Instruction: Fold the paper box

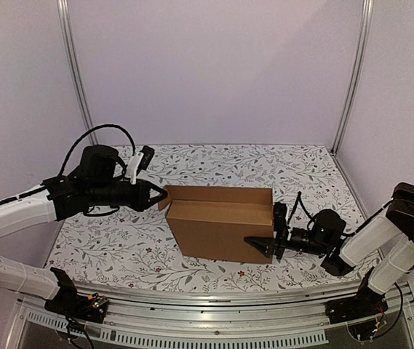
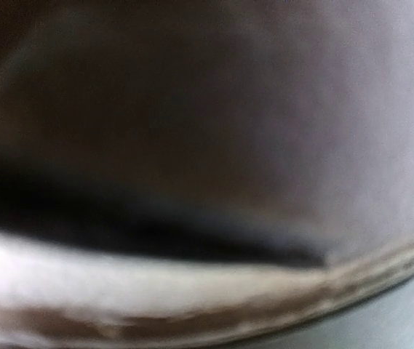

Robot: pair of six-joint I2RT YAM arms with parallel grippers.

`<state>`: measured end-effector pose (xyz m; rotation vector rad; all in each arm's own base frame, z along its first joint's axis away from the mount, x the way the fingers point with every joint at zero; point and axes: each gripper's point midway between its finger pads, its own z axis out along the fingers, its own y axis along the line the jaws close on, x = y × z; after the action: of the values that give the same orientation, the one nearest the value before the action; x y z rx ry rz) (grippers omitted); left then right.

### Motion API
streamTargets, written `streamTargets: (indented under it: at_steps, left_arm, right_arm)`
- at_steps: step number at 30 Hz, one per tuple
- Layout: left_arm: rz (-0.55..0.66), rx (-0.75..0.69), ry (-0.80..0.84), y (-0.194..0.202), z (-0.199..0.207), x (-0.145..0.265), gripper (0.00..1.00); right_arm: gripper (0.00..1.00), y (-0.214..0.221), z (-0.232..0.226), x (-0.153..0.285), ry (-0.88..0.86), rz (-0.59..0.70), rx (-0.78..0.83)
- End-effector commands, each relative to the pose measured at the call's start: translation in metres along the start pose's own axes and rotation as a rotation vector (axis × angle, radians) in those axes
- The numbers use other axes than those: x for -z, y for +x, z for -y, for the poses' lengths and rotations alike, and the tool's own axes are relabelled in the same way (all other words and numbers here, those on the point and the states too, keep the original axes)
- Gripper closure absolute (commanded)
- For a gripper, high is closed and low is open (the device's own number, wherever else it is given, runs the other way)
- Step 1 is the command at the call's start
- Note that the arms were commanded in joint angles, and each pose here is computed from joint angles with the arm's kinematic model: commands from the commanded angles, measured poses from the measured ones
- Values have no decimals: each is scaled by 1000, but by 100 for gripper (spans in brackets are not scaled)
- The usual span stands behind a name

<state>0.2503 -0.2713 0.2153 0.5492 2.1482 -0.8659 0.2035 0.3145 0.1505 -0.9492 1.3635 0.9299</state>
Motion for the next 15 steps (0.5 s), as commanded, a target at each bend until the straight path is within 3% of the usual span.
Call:
streamTargets:
  at_steps: [1,6,15]
  left_arm:
    - [-180,70,58,45,13,-8,100]
    - [-178,132,50,42,15,-9,100]
    - [-170,213,82,29,32,-12,100]
  right_arm:
    - [48,-13,18,-3,82,60,-32]
    - [53,-8,20,-4,90,48,-33]
    - [54,-2,17,-7,83,32,-25]
